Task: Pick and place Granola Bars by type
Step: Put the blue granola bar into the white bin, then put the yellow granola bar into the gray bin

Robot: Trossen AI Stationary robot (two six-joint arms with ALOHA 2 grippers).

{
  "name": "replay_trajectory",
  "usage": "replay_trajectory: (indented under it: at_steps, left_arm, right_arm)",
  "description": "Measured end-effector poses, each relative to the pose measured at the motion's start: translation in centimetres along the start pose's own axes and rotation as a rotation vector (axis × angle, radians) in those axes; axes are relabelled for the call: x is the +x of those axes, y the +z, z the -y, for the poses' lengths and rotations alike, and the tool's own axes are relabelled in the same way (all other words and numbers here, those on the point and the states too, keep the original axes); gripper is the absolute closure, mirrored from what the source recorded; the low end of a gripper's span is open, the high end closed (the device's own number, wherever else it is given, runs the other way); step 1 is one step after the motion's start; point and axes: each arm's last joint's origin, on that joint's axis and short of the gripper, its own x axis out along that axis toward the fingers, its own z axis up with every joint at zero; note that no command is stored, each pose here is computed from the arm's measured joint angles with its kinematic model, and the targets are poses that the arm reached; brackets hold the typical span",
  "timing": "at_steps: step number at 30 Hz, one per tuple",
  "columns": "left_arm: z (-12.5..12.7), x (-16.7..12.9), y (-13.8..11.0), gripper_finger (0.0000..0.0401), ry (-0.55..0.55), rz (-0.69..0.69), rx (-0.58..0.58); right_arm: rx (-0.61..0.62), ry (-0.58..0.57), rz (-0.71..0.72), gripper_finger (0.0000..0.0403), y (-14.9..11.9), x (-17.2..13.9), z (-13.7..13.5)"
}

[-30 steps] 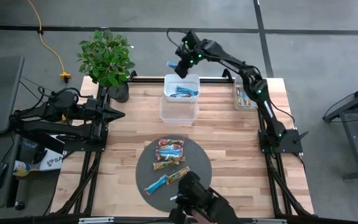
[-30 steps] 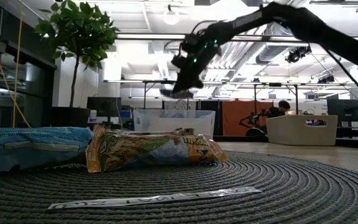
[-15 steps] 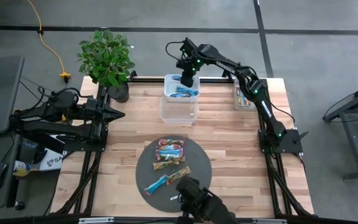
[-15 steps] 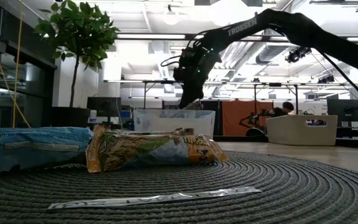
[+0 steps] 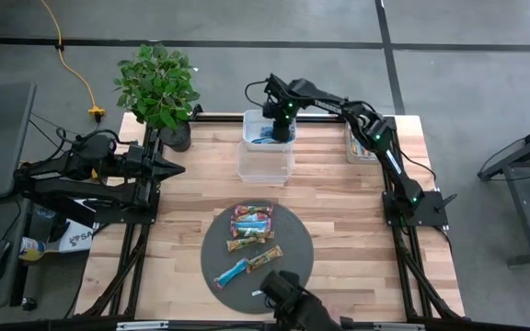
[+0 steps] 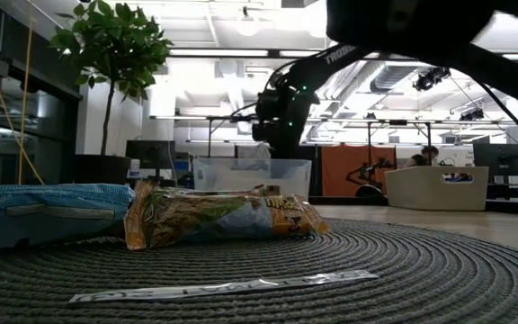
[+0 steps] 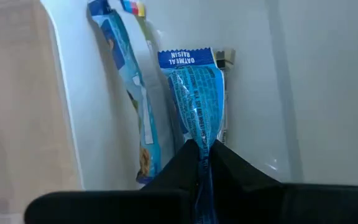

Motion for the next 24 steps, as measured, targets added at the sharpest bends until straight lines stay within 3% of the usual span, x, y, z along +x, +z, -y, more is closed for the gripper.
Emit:
replay_trajectory:
  at_steps: [14, 24]
  left_arm:
    - [0.0, 0.0, 0.0, 0.0400, 0.000, 0.000, 0.000]
    - [0.0, 0.0, 0.0, 0.0400, 0.000, 0.000, 0.000]
  right_arm:
    - [-0.009, -0.005, -0.016, 0.0276, 0.1, 0.2, -0.8]
    - [-0.055, -0.049, 0.084, 0.0203, 2.7, -3.1, -1.6]
